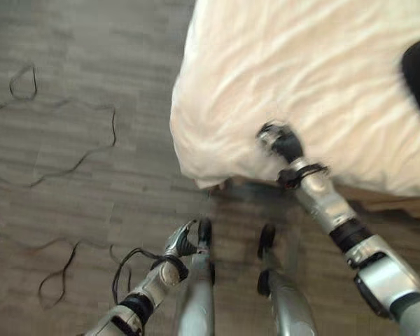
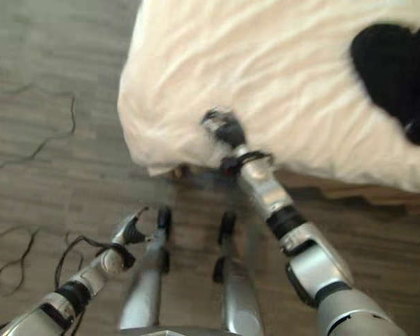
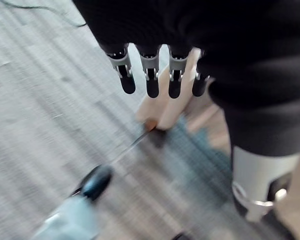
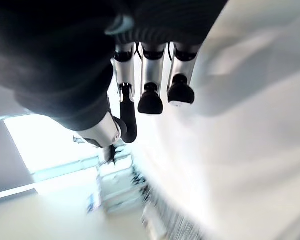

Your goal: Tidy up the quilt and then pick up the clothes from the bed and put them into the laundry hamper.

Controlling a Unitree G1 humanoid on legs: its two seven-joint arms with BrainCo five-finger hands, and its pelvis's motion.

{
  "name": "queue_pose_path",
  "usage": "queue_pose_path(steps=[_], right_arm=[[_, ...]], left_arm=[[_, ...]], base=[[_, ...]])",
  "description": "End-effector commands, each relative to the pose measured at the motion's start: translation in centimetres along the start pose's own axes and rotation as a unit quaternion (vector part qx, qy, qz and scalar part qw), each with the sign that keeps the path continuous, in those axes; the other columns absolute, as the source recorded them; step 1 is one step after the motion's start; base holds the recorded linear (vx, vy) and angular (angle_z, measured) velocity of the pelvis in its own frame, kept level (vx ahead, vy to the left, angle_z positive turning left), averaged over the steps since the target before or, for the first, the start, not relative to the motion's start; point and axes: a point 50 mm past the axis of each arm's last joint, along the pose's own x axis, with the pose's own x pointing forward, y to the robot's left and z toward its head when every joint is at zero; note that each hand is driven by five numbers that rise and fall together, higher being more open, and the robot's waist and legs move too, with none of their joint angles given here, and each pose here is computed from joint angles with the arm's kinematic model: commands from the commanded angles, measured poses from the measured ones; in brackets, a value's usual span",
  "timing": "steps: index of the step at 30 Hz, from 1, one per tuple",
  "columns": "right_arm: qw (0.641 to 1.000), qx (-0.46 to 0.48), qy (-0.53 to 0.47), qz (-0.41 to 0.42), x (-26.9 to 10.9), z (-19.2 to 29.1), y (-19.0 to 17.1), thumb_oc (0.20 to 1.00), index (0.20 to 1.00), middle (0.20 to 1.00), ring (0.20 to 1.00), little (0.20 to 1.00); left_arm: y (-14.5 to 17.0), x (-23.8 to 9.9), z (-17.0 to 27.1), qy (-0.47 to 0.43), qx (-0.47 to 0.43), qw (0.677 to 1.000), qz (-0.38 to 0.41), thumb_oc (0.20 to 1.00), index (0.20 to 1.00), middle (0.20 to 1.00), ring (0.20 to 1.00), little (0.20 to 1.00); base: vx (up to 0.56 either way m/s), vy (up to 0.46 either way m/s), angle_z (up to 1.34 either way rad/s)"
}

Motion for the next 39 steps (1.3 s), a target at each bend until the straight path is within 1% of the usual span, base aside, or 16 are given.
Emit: queue_pose_path(steps=[1,2,5,7,8,9,13,14,15,19,20,22,24,30,33,39], right_arm=[[0.998,0.006,-0.014,-0.067,-0.8,0.5,-2.7,0.200,0.200,0.200,0.200,0.200],[0.992,0.008,0.040,-0.116,-3.4,-2.4,-5.3,0.200,0.200,0.200,0.200,0.200],[0.971,0.015,0.139,-0.192,-9.3,-7.3,-8.8,0.200,0.200,0.200,0.200,0.200],[0.962,0.016,0.175,-0.208,-11.1,-8.8,-9.2,0.200,0.200,0.200,0.200,0.200],[0.950,0.014,0.221,-0.219,-13.5,-10.6,-9.4,0.200,0.200,0.200,0.200,0.200],[0.921,0.006,0.310,-0.237,-18.3,-13.5,-9.8,0.200,0.200,0.200,0.200,0.200],[0.852,0.015,0.447,-0.273,-27.0,-17.0,-9.4,0.200,0.200,0.200,0.200,0.200],[0.840,0.017,0.469,-0.271,-28.4,-17.5,-8.9,0.671,0.671,0.671,0.671,0.671],[0.830,0.019,0.487,-0.271,-29.3,-17.9,-8.4,1.000,1.000,1.000,1.000,1.000],[0.775,0.000,0.589,-0.228,-33.5,-19.8,-5.7,1.000,1.000,1.000,1.000,1.000],[0.775,0.000,0.589,-0.228,-33.5,-19.8,-5.7,1.000,1.000,1.000,1.000,1.000],[0.712,-0.037,0.681,-0.165,-37.5,-20.5,-3.7,1.000,1.000,1.000,1.000,1.000],[0.691,-0.062,0.709,-0.125,-39.2,-20.5,-3.0,1.000,1.000,1.000,1.000,1.000],[0.661,-0.165,0.731,-0.037,-40.0,-20.1,-3.9,1.000,1.000,1.000,1.000,1.000],[0.665,-0.203,0.718,-0.004,-39.2,-20.0,-4.6,1.000,1.000,1.000,1.000,1.000],[0.677,-0.202,0.707,-0.036,-38.5,-19.6,-6.0,1.000,1.000,1.000,1.000,1.000]], left_arm=[[0.3,-0.7,-2.3,0.038,0.015,0.999,-0.003,1.000,1.000,1.000,1.000,1.000],[0.6,-0.7,-3.4,0.071,0.020,0.997,-0.003,1.000,1.000,1.000,1.000,1.000],[-1.1,-2.0,-5.8,0.121,0.032,0.991,-0.041,1.000,1.000,1.000,1.000,1.000],[-1.6,-2.4,-6.4,0.136,0.034,0.989,-0.053,1.000,1.000,1.000,1.000,1.000],[-2.1,-2.9,-7.2,0.155,0.030,0.985,-0.062,1.000,1.000,1.000,1.000,1.000],[-2.6,-3.3,-7.9,0.185,0.008,0.980,-0.067,1.000,1.000,1.000,1.000,1.000],[-3.1,-3.6,-8.2,0.204,-0.065,0.975,-0.055,1.000,1.000,1.000,1.000,1.000],[-3.1,-3.9,-8.4,0.210,-0.094,0.972,-0.046,1.000,1.000,1.000,1.000,1.000],[-3.1,-4.1,-8.6,0.214,-0.116,0.969,-0.039,1.000,1.000,1.000,1.000,1.000],[-3.4,-4.9,-9.5,0.231,-0.148,0.961,-0.039,1.000,1.000,1.000,1.000,1.000],[-3.4,-4.9,-9.6,0.232,-0.148,0.961,-0.039,1.000,1.000,1.000,1.000,1.000],[-3.9,-4.9,-9.5,0.235,-0.124,0.962,-0.064,1.000,1.000,1.000,1.000,1.000],[-4.4,-5.1,-9.6,0.237,-0.124,0.961,-0.070,1.000,1.000,1.000,1.000,1.000],[-5.3,-4.5,-8.2,0.208,-0.118,0.968,-0.078,1.000,1.000,1.000,1.000,1.000],[-6.1,-4.7,-7.9,0.209,-0.132,0.966,-0.080,1.000,1.000,1.000,1.000,1.000],[-4.9,-4.0,-7.7,0.205,-0.130,0.968,-0.068,1.000,1.000,1.000,1.000,1.000]], base=[[0.02,0.076,-0.11],[0.04,0.098,-0.14],[0.09,0.079,-0.10],[0.12,0.043,-0.17],[0.28,0.118,-0.32],[0.30,0.160,-0.40],[0.22,0.177,-0.17],[0.10,0.093,-0.53],[0.07,0.035,-0.69],[0.10,-0.015,-1.16],[0.03,-0.140,-1.21],[0.05,-0.223,-0.94],[0.10,-0.122,-0.89],[0.04,0.036,-1.59],[0.08,0.133,-2.34],[-0.07,0.101,-2.28]])
